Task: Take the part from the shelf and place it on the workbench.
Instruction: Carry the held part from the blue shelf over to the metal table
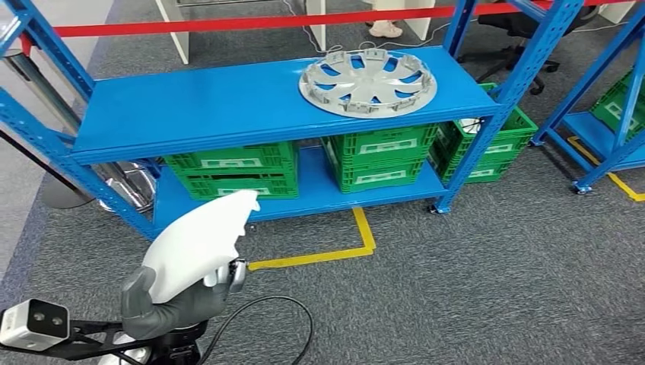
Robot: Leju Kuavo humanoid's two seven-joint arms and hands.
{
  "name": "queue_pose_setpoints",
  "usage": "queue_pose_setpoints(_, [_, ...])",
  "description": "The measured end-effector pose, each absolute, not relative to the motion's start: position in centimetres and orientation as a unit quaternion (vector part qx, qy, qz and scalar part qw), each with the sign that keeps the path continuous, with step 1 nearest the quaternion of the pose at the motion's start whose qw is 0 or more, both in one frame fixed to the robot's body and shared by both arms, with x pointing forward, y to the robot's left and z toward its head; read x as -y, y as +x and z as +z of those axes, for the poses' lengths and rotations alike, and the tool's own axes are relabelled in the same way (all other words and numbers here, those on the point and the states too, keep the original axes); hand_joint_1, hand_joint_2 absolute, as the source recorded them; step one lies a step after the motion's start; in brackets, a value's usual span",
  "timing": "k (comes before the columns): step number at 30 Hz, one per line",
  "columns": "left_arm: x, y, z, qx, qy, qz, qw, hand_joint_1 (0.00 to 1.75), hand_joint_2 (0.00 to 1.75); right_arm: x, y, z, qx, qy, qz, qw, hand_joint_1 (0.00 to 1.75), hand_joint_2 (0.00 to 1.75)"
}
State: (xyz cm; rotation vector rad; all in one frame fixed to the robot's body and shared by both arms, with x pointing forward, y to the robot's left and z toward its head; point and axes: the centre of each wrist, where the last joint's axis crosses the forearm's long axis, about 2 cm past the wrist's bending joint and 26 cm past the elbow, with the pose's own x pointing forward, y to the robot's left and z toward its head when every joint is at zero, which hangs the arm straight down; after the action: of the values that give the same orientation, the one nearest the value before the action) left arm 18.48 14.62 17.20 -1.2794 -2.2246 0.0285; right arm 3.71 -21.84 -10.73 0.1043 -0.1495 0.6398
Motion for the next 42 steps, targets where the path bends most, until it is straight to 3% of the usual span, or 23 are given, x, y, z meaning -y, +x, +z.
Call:
queue_pose_setpoints(20, [-14.3, 18.8, 17.5, 0.838, -0.466, -0.011, 0.284, 1.75, 0.00, 21.9, 3.8, -10.7, 0.084, 0.049, 0.306, 0.947, 0.00, 0.00])
queue_pose_setpoints(28, [-14.8, 18.5, 16.5, 0.924, -0.159, -0.127, 0.324, 1.75, 0.00, 21.9, 3.5, -10.8, 0.082, 0.046, 0.296, 0.951, 0.00, 0.00])
queue_pose_setpoints(42, [-14.7, 17.4, 15.9, 0.935, 0.085, -0.173, 0.298, 1.75, 0.00, 22.0, 3.0, -10.8, 0.073, 0.043, 0.292, 0.953, 0.00, 0.00])
